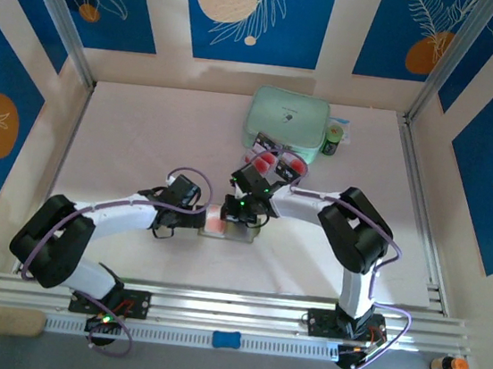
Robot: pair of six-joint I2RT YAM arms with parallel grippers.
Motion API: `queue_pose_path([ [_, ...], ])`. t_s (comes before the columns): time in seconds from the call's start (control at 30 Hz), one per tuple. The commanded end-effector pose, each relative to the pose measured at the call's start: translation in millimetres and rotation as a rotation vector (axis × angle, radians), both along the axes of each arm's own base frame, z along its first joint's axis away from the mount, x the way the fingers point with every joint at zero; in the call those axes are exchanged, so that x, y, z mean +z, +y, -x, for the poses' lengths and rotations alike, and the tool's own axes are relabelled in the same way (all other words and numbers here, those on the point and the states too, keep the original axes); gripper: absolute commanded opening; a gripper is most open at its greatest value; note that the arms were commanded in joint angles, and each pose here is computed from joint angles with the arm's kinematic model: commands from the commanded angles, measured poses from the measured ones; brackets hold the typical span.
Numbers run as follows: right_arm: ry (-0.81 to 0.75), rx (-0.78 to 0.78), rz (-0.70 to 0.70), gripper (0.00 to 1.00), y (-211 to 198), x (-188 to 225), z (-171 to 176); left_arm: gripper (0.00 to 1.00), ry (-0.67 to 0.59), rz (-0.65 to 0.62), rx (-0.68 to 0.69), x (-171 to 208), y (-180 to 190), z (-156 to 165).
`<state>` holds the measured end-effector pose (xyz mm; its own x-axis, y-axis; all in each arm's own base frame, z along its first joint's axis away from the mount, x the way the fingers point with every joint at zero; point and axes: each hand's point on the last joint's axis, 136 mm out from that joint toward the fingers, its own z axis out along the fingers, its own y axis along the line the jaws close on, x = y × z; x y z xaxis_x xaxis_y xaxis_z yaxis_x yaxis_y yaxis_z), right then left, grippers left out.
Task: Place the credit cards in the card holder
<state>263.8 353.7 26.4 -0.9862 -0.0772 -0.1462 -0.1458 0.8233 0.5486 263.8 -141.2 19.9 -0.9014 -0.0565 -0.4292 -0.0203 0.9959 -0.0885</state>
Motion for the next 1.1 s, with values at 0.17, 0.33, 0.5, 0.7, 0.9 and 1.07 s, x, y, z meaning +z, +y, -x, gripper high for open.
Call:
queue_pose_path([
  [0.17, 0.035, 0.048, -0.009, 0.00, 11, 6, 8, 1.00, 0.036, 0.014, 0.001, -6, 2, 7],
  [0.33, -0.006, 0.031, -0.011, 0.00, 1, 24, 5, 1.00, 0.006, 0.012, 0.014, 6, 4, 4],
  [0.5, -0.018, 0.012, 0.015, 0.00, -11, 26, 5, 1.00, 0.000, -0.018, 0.043, 9, 13, 5],
  [0.7, 0.004, 0.010, 0.033, 0.00, -12, 16, 7, 1.00, 0.031, -0.064, 0.076, 0, 23, 9],
  [0.9, 0.023, 0.015, 0.050, 0.00, -11, 6, 11, 1.00, 0.053, -0.080, 0.079, -6, 25, 10],
  [1.07, 0.038, 0.020, 0.059, 0.00, -9, 0, 15, 1.00, 0.068, -0.081, 0.068, -11, 23, 10],
])
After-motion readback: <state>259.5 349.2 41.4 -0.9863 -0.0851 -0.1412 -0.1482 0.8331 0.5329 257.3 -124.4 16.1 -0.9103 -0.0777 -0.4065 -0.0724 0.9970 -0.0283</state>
